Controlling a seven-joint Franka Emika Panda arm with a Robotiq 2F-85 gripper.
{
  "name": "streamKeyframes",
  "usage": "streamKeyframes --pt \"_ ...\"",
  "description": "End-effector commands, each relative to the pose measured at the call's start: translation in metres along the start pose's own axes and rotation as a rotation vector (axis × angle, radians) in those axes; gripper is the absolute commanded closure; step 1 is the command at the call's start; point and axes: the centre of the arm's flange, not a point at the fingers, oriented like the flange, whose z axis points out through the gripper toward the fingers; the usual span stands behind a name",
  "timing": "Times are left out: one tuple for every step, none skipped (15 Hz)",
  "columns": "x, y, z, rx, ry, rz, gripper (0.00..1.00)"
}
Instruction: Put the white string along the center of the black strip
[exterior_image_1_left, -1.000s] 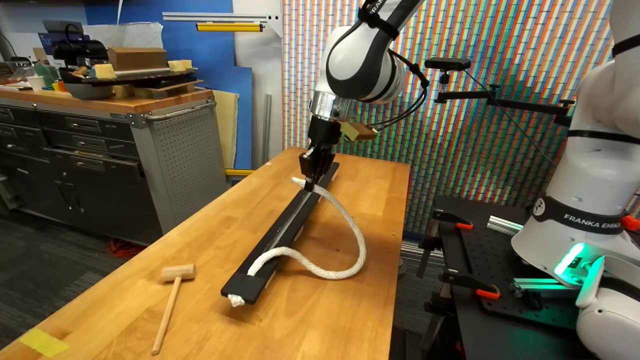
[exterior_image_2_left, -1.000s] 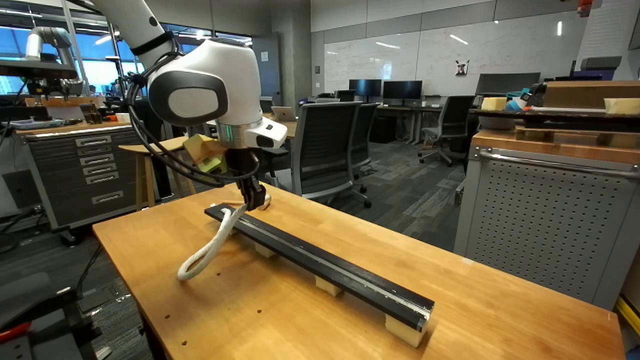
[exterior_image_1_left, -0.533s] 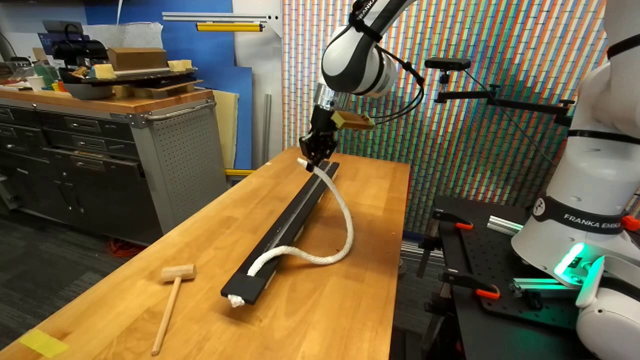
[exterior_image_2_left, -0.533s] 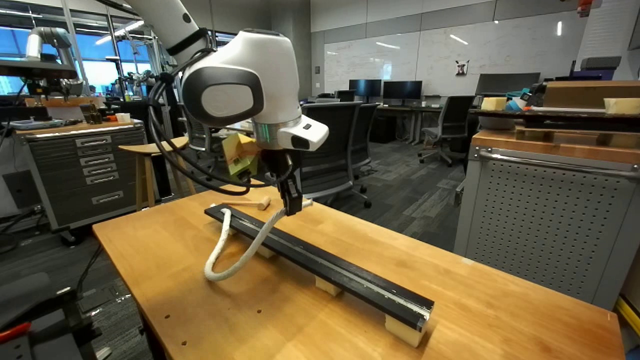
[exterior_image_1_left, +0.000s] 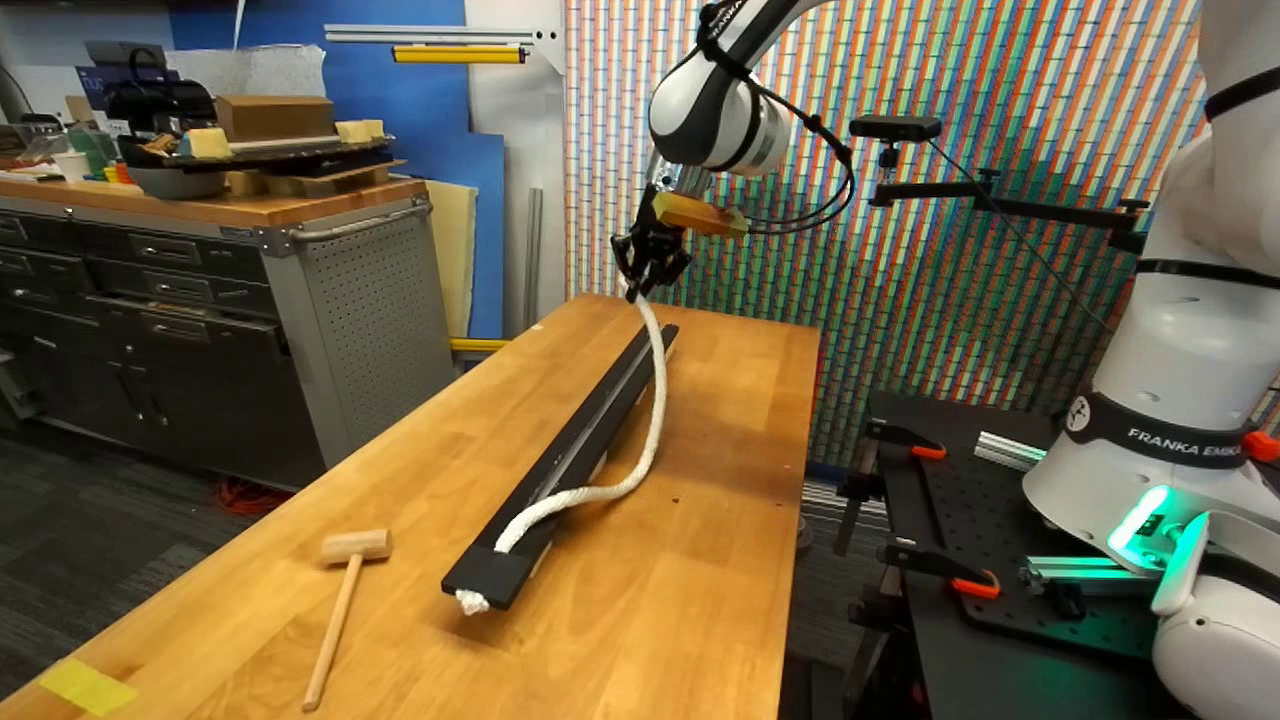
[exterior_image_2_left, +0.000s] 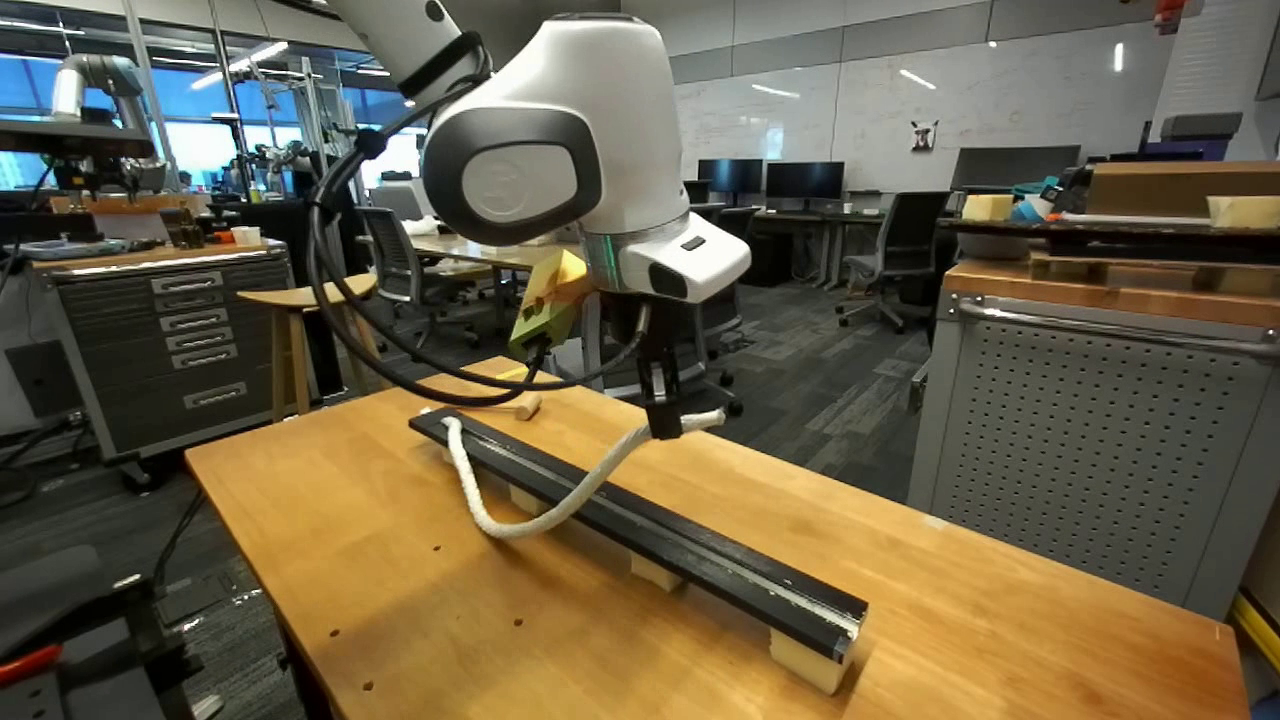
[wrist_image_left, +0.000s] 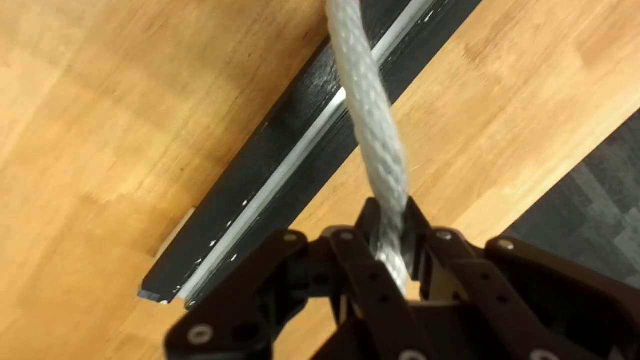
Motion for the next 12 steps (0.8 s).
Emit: streamKeyframes --pt "0.027 0.005 0.01 -0.012 0.026 0.137 0.97" --pt "0.032 0.01 0.012 -0.016 0.03 0.169 0.97" --pt "0.036 0.014 0.014 -0.016 0.026 0.2 0.97" --pt "0.041 0.018 0.014 -0.019 0.031 0.229 0.97" --pt "0.046 0.022 0.013 -0.018 0.033 0.256 0.97" --pt "0.052 0.026 0.009 -0.018 0.042 0.283 0.97" --pt "0.058 0.029 0.006 -0.019 0.053 0.306 0.97" --pt "0.064 0.033 0.0 -0.018 0.065 0.327 0.97" --pt "0.071 0.037 -0.004 -0.021 0.081 0.348 0.97" --pt "0.076 0.041 -0.009 -0.019 0.091 0.367 0.97" --pt "0.081 0.044 -0.011 -0.018 0.1 0.384 0.97" --pt "0.085 0.047 -0.011 -0.016 0.101 0.398 0.97"
